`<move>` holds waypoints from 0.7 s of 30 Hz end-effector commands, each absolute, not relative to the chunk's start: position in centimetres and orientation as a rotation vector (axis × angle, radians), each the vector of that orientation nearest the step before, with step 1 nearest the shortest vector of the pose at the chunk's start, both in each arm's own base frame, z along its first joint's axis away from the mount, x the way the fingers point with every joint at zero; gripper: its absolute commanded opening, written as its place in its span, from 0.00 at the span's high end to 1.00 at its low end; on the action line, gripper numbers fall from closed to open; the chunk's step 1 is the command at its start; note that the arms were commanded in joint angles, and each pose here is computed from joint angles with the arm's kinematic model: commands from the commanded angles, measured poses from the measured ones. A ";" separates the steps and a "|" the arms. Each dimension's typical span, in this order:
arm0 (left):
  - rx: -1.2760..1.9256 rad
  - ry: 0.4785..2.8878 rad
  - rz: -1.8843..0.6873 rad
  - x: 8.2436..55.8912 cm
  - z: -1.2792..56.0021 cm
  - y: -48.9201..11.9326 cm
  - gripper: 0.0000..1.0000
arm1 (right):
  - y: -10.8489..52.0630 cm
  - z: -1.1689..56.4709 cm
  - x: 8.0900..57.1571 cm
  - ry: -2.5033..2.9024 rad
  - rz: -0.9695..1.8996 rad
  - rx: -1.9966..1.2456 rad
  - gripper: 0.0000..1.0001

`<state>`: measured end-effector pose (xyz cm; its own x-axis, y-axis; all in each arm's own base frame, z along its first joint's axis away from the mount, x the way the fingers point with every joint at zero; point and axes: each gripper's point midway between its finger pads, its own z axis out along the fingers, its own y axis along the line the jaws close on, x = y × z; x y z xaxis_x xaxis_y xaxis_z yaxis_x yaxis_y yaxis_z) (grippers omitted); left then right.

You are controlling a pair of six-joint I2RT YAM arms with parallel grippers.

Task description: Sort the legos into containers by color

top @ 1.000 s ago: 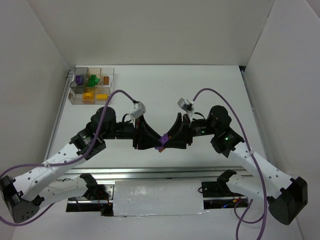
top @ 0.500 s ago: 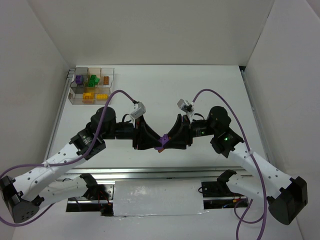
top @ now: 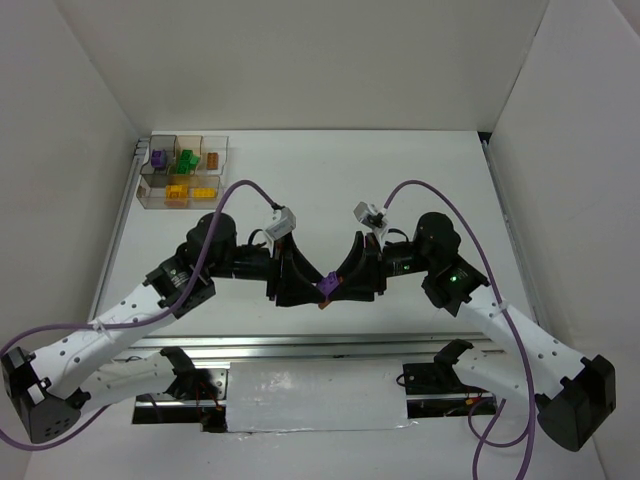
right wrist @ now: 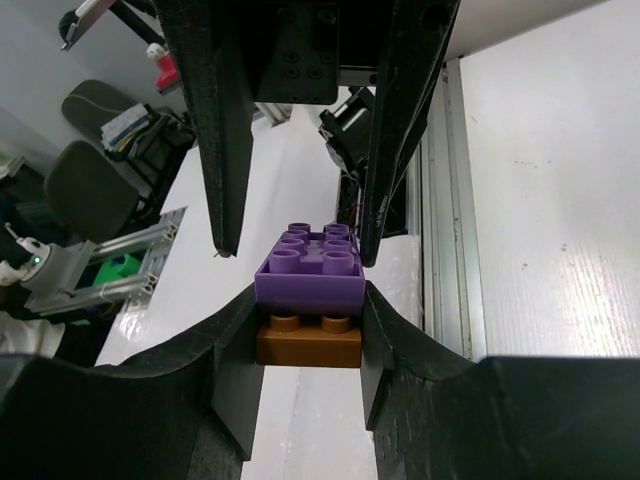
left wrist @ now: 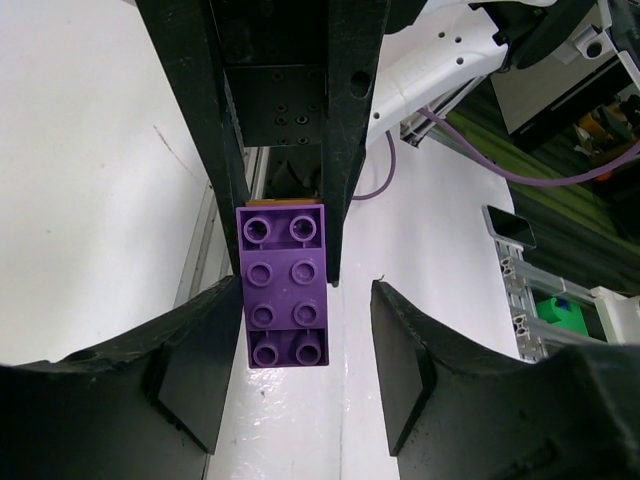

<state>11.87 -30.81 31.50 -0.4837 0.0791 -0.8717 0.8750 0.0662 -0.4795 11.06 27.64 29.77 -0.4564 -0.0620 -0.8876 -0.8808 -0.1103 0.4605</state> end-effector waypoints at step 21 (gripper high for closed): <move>0.999 1.664 -1.531 11.8 30.9 -31.8 0.43 | 27.7 31.7 11.2 1.455 1.617 -1.097 1.00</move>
<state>12.28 -31.37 30.29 -0.5086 0.1093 -0.8540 0.8610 0.0725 -0.5034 10.84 27.59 29.36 -0.4772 -0.0913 -0.8740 -0.8668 -0.1149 0.4852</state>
